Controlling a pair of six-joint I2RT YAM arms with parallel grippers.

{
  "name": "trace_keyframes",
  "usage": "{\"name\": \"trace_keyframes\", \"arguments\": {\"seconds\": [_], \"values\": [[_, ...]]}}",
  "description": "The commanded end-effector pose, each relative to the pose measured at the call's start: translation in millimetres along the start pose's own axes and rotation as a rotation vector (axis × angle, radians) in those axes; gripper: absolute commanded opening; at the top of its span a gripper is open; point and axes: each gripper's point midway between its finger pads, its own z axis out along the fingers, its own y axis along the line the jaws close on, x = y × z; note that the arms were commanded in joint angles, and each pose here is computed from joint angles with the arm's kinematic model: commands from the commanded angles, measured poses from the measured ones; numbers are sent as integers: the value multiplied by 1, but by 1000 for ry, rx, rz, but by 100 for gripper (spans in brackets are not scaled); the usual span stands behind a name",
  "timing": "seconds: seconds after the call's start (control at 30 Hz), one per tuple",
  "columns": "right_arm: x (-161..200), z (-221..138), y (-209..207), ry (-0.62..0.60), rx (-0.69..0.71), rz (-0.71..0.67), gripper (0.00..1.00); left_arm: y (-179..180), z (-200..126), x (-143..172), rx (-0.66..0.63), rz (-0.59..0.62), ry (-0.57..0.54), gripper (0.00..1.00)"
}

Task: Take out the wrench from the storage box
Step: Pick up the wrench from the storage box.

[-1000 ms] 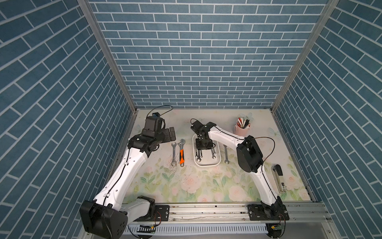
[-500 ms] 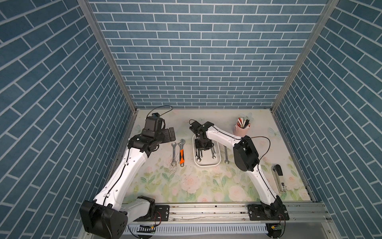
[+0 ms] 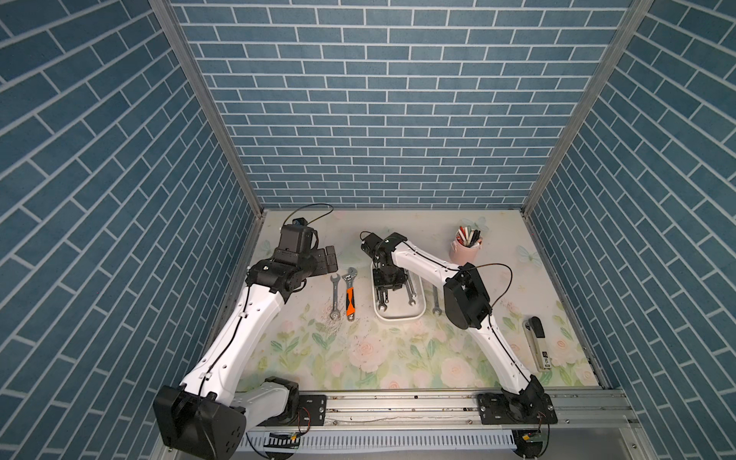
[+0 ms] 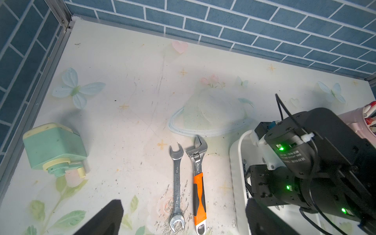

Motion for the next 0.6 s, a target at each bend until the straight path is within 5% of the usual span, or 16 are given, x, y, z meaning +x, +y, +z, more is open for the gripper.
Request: {"name": "trace_keyframes", "arguments": {"seconds": [0.0, 0.23, 0.57], "values": [[16, 17, -14, 63, 85, 9, 31, 3, -5, -1, -4, -6, -8, 100], [18, 17, -7, 69, 37, 4, 13, 3, -7, -3, -5, -6, -14, 100], [16, 10, -10, 57, 27, 1, 5, 4, -11, -5, -12, -1, -23, 100]]}}
